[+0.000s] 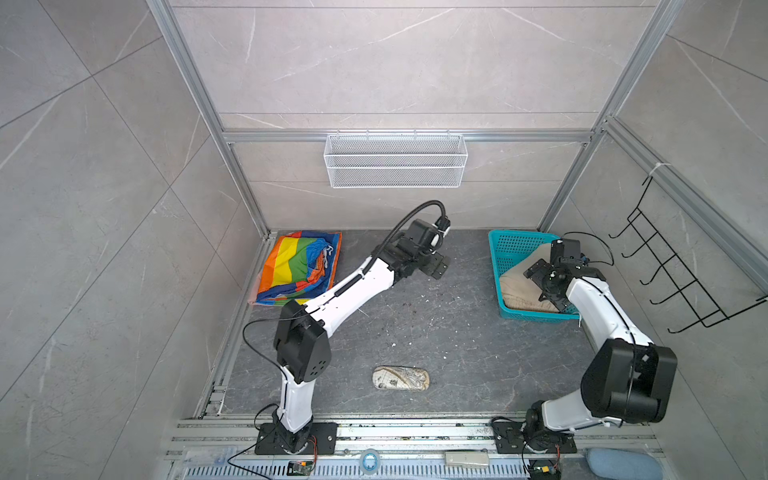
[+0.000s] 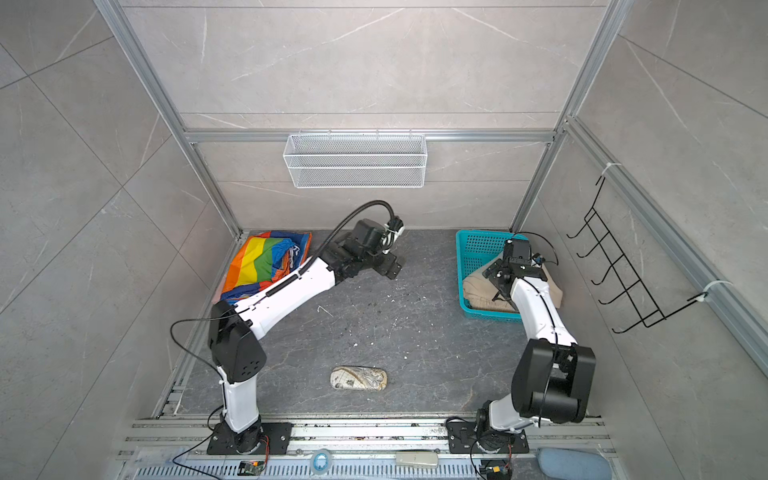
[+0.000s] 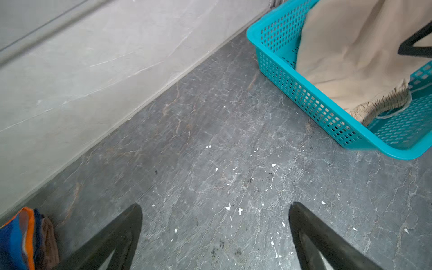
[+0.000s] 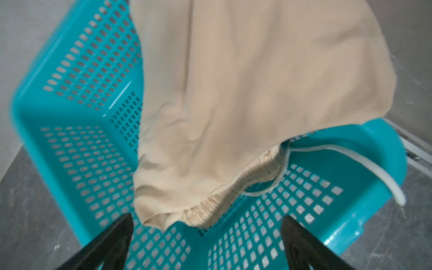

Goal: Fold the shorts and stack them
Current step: 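Reach the right gripper into the teal basket and grasp the beige shorts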

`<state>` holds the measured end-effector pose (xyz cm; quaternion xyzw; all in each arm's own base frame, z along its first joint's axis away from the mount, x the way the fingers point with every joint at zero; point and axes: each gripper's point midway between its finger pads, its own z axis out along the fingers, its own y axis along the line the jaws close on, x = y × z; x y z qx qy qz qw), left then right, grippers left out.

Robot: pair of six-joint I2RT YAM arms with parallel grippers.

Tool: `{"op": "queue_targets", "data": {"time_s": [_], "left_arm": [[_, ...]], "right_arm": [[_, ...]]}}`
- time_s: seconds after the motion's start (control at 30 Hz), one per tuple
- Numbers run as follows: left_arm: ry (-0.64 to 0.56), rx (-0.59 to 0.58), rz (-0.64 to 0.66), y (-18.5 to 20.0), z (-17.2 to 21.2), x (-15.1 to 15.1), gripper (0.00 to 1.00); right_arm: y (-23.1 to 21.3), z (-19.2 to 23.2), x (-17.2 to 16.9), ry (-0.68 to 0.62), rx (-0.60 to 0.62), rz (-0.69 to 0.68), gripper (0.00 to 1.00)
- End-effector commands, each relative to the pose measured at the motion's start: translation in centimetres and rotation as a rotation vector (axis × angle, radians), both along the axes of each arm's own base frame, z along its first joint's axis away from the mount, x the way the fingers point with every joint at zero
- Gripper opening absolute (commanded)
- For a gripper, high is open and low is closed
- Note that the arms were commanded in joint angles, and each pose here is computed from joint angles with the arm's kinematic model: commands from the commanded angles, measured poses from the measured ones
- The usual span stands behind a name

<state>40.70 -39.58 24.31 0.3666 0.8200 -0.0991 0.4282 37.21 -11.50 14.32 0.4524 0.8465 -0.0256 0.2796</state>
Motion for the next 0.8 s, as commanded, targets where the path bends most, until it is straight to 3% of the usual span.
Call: {"op": "queue_targets", "data": {"time_s": [0.0,0.2,0.33,0.37,0.53,0.77], "left_arm": [[-0.082,-0.015,0.012,-1.1,2.4,0.9,1.0],[-0.084,-0.015,-0.001,-2.7,1.3,1.6,1.0],[-0.105,0.014,0.023,-2.7,0.7,2.5,1.0],[-0.105,0.017,0.025,-2.7,0.6,2.5,1.0],[-0.072,0.025,0.024,-2.6,-0.5,2.2,1.0],[0.013,0.018,0.038,-2.1,-1.8,1.0,1.0]], "right_arm": [[-1.2,-2.3,-0.5,0.05,0.018,-0.063,1.0],[-2.7,-6.0,-0.5,0.095,0.059,-0.111,0.99],[-2.6,-8.4,0.0,0.088,0.133,-0.115,0.89],[-2.5,-8.7,0.2,0.085,0.144,-0.11,0.84],[-2.2,-8.9,1.3,0.053,0.173,-0.084,0.41],[-1.7,-5.9,2.5,-0.045,0.181,-0.035,0.1]]}}
